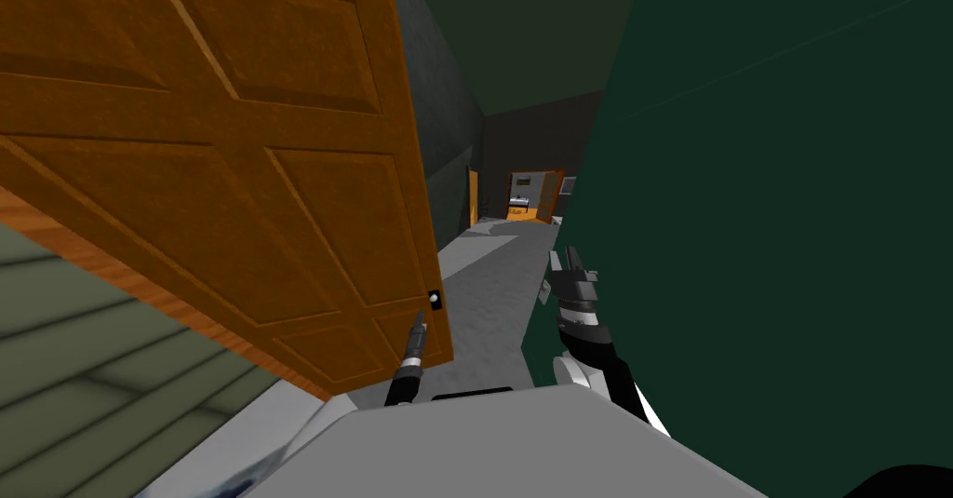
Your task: Push the door open
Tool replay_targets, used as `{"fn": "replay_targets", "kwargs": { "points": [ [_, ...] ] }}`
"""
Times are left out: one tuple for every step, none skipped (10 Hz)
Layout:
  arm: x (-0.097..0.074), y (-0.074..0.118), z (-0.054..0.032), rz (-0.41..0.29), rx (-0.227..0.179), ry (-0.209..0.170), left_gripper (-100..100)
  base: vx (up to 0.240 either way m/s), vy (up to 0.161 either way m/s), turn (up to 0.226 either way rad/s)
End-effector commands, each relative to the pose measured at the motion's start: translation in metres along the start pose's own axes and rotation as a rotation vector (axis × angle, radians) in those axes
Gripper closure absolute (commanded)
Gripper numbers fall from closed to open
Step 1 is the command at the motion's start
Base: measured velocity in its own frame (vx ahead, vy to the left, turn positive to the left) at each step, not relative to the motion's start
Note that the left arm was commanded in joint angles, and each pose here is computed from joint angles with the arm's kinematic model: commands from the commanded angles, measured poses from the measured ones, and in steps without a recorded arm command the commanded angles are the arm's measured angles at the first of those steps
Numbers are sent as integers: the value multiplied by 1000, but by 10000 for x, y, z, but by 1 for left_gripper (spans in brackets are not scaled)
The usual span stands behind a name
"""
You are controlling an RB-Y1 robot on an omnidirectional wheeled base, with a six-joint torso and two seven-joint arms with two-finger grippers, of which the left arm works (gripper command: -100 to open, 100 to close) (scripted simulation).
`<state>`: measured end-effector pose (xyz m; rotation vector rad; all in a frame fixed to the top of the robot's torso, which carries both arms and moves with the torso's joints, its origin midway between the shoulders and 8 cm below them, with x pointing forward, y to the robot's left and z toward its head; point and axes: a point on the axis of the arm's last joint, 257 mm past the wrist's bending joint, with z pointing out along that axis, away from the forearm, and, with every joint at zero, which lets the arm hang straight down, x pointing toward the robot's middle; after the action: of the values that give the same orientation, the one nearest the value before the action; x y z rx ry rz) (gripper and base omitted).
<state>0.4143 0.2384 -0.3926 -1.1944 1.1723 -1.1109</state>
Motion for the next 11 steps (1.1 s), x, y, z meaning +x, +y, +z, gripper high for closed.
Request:
{"fn": "replay_targets", "kwargs": {
  "points": [
    [-17,-2,-2,0,4,-5,-100,223,13,-32],
    [-6,-4,-5,-4,6,-7,-100,222,8,-19],
    [16,-6,-9,-11,8,-11,-100,198,16,-21],
    [62,-11,-15,-24,9,-15,-100,191,-7,-28],
    [112,-16,-19,-38,10,-20,-100,224,3,-19],
    [81,-7,-22,-29,9,-17,-100,96,6,11],
    [81,-7,-22,-29,9,-17,100,-24,-5,-5],
    [81,-7,-22,-29,9,-17,100,-36,-2,-11],
    [81,-7,-22,-29,9,-17,100,-21,1,-6],
    [81,-7,-22,-29,9,-17,100,-13,-1,0],
    [81,-7,-22,-29,9,-17,100,-7,-2,2]
  ]
}}
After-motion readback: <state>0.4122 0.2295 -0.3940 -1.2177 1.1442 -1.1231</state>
